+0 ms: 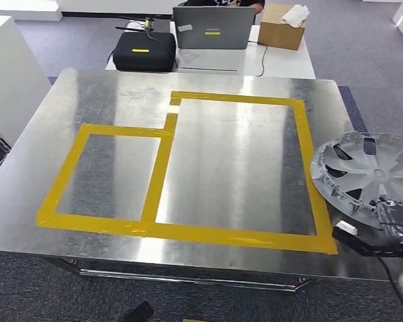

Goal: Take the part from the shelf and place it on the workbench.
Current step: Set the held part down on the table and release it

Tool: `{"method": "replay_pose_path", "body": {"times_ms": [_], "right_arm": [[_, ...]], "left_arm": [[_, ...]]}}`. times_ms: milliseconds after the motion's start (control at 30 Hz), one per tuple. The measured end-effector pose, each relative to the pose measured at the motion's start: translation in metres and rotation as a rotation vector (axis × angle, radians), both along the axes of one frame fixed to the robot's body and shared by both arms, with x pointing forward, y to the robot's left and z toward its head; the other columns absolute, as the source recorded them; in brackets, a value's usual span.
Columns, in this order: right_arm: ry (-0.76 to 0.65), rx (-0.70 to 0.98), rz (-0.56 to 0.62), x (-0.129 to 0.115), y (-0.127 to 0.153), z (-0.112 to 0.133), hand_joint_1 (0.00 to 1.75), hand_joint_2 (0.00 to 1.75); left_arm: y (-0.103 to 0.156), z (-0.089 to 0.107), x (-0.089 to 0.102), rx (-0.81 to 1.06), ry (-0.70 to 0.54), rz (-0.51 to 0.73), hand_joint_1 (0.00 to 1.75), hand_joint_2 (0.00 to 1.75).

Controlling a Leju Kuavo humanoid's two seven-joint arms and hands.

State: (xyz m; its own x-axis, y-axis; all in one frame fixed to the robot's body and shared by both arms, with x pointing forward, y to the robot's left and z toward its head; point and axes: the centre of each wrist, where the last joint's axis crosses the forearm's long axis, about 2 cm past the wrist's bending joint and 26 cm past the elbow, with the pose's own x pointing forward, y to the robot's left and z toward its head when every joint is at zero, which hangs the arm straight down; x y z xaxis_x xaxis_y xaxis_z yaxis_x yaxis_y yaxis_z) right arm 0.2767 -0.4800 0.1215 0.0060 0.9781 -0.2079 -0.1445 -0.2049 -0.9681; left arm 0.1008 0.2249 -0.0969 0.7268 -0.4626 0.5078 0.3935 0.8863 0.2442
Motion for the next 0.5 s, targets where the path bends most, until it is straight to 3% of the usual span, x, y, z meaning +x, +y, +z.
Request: {"method": "replay_pose_path", "body": {"times_ms": [200, 500], "right_arm": [[0.014, -0.019, 0.122, 0.051, 0.051, 0.001, 1.75, 1.75], [0.024, -0.035, 0.235, 0.073, 0.084, 0.005, 1.75, 1.75]], "left_arm": [[0.0, 0.001, 0.005, 0.004, -0.002, -0.014, 0.0, 1.75], [0.0, 0.001, 0.005, 0.019, 0.004, -0.026, 0.0, 1.75]]}}
